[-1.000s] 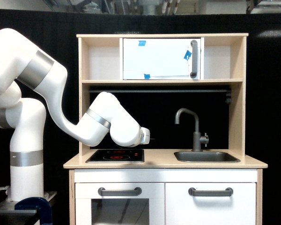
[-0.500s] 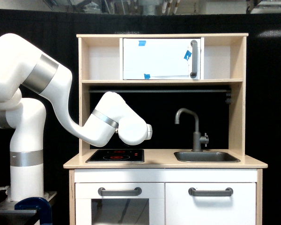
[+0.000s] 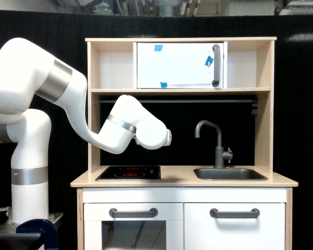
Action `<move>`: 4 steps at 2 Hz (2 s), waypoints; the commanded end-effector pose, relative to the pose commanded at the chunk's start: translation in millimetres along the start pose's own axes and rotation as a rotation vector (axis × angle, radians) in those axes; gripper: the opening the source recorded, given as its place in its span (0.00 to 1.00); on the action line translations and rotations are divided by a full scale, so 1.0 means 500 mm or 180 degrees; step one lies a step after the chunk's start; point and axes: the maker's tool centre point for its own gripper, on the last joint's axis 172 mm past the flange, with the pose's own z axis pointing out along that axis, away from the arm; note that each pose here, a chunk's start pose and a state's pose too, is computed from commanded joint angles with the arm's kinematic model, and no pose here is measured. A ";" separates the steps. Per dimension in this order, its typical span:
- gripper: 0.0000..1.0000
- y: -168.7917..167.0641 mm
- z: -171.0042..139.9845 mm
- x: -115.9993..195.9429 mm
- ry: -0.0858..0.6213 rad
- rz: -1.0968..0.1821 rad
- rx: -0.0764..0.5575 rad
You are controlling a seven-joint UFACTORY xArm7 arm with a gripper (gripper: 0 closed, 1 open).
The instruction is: Turn on the faucet
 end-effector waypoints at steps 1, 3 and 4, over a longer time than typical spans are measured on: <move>1.00 0.047 0.131 0.155 0.0000 0.0000 0.0000; 1.00 0.131 0.315 0.089 0.0000 0.0000 0.0000; 1.00 0.163 0.407 0.087 0.0000 0.0000 0.0000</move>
